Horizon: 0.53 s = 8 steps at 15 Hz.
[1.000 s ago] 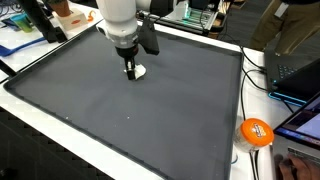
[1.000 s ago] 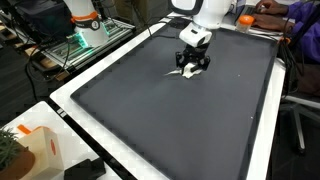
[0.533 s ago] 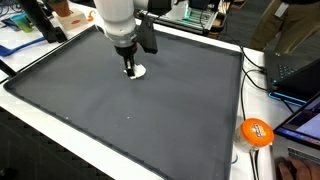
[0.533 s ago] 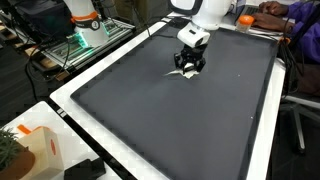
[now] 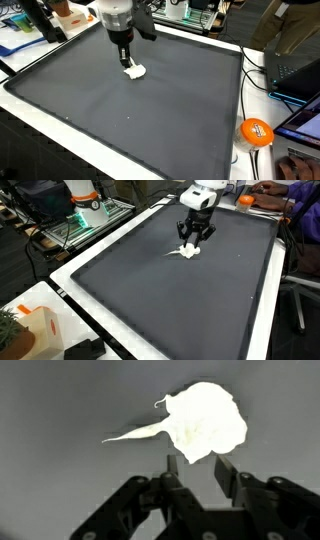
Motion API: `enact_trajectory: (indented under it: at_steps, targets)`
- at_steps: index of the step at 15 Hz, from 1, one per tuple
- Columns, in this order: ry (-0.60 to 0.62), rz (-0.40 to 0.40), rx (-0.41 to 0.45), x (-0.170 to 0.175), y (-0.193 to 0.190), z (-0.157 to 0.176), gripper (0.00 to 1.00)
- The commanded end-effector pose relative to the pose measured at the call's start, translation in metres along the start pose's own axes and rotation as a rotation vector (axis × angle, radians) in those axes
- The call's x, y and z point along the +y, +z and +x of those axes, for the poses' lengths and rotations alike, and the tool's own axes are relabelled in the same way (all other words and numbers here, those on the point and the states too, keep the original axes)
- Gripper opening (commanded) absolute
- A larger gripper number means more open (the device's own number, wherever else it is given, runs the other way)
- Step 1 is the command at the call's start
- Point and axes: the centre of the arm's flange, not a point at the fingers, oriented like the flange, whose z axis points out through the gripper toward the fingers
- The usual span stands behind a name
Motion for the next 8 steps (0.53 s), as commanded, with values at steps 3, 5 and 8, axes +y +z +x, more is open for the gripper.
enact_trajectory:
  at_steps: [3, 5, 8]
  targets:
    - [-0.160, 0.076, 0.022, 0.041, -0.064, -0.018, 0.91]
    - [-0.265, 0.065, 0.035, 0.053, -0.076, -0.030, 1.00]
    - [-0.434, 0.054, 0.068, 0.075, -0.085, -0.050, 1.00]
